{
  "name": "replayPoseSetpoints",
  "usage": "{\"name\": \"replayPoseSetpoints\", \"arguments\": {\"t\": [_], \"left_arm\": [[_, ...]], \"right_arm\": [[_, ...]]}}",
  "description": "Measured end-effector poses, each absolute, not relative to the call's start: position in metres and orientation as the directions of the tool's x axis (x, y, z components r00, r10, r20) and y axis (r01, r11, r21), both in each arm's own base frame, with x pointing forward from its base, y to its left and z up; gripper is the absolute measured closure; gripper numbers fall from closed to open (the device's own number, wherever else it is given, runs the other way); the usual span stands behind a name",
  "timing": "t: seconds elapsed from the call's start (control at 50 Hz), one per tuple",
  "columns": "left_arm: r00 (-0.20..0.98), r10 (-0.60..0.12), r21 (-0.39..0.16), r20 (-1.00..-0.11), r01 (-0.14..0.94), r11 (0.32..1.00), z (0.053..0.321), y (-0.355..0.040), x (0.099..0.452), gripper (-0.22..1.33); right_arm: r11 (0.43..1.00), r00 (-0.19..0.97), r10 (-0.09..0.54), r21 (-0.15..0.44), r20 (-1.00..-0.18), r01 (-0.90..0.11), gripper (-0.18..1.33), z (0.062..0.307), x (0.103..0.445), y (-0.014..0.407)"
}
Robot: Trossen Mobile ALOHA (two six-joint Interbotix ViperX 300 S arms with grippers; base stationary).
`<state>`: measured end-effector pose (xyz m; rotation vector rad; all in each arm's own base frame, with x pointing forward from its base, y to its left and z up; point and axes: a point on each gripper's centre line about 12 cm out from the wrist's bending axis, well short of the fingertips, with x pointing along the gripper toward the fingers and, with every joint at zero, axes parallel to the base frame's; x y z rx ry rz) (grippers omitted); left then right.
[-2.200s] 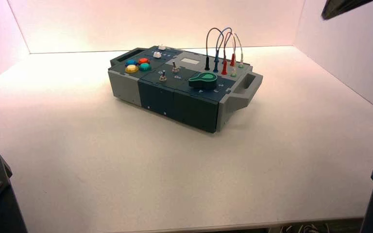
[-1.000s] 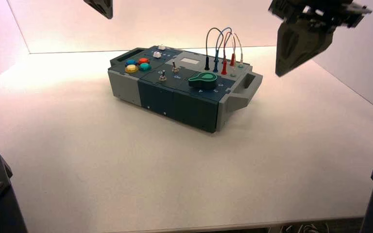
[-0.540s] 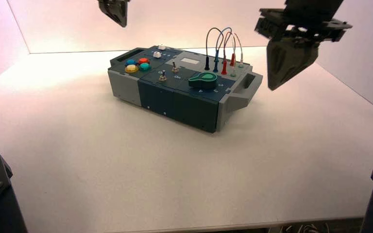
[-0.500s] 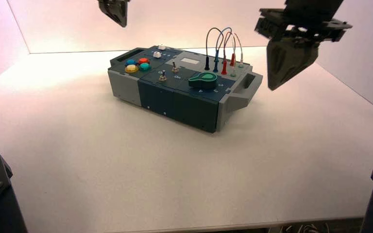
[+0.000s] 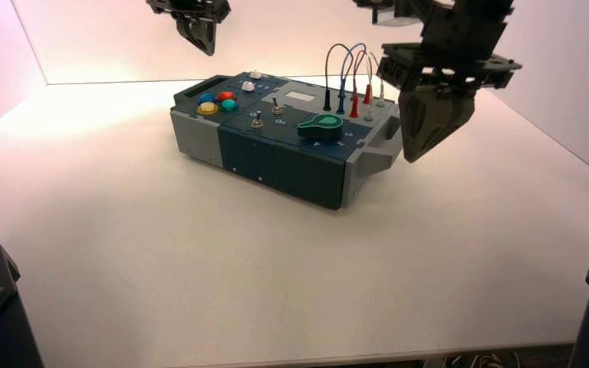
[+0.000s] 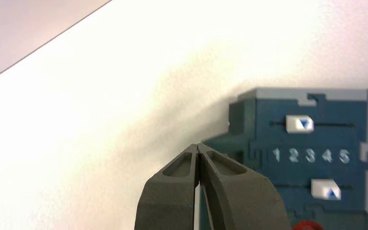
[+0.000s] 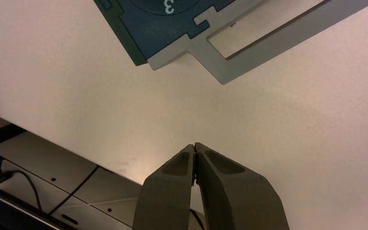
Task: Rotate the box counterclockwise.
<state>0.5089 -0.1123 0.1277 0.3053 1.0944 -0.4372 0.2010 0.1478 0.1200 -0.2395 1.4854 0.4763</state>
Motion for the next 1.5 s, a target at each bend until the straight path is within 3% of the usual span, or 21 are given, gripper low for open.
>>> {"name": "replayPoseSetpoints", "arguments": {"t": [0.56, 1.16, 1.5], "left_arm": [[0.332, -0.2, 0.006, -0.922, 0.529, 0.849, 0.09, -0.138, 0.532, 1.27], [0.294, -0.195, -0.001, -0.936, 0.552, 0.834, 0.074, -0.138, 0.53, 1.27], [0.247, -0.185, -0.019, -0.951, 0.552, 0.834, 0.068, -0.134, 0.511, 1.27]], "right_arm": [[0.887, 0.009, 0.143, 0.124, -0.99, -0.446, 1.29, 0.099, 0.223, 0.162], [0.877, 0.024, 0.116, 0.091, -0.993, -0.472, 1.29, 0.074, 0.235, 0.168], [0.858, 0.067, 0.088, 0.042, -0.994, -0.512, 1.29, 0.066, 0.243, 0.166]]}}
